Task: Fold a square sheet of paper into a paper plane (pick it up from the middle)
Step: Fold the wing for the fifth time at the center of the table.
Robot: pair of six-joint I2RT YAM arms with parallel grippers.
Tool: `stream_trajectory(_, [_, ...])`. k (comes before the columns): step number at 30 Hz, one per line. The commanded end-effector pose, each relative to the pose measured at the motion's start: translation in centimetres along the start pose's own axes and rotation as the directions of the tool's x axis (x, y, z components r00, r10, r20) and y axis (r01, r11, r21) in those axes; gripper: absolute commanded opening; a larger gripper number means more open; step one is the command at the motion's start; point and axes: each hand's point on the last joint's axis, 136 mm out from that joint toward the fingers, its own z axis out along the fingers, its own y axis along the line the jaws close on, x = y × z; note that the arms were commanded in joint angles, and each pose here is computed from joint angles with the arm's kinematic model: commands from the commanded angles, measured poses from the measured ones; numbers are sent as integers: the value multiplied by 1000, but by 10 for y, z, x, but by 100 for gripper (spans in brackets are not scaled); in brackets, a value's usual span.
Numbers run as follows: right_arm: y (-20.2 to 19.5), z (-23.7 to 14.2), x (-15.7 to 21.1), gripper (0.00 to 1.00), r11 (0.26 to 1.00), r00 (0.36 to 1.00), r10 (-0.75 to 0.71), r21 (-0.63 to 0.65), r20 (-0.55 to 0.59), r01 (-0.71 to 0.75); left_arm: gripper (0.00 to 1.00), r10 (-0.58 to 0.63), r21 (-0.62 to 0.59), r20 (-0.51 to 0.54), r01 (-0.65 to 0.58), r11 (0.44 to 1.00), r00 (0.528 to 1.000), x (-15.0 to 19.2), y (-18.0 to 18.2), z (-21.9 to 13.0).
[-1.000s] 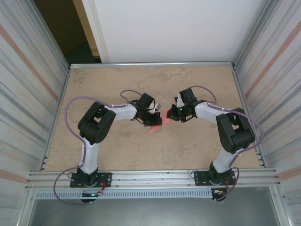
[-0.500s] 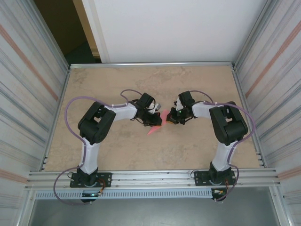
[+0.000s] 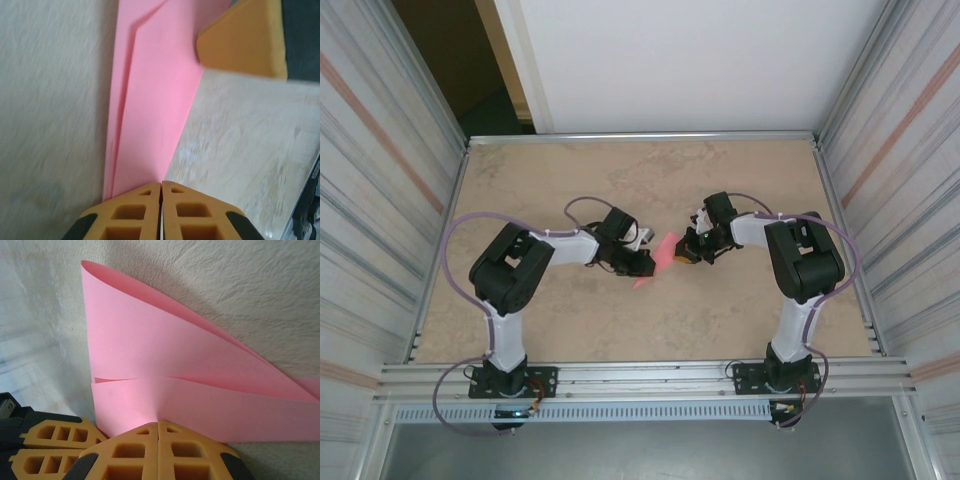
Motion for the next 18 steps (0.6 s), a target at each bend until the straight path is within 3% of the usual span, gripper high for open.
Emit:
stream_trajectory(1, [-58,6,-3,2,978,998,57,199,26,-61,11,-129,-95,-189,113,989,973,75,35,-2])
stream_trajectory(12, [-29,-6,-14,3,989,999,-29,146,31,24,11,-145,-111,-165,127,986,976,102,49,-31])
stream_trajectory(18, [4,-13,-18,5,989,993,-114,93,27,111,13,-107,-94,-99,98,991,989,92,33,-54])
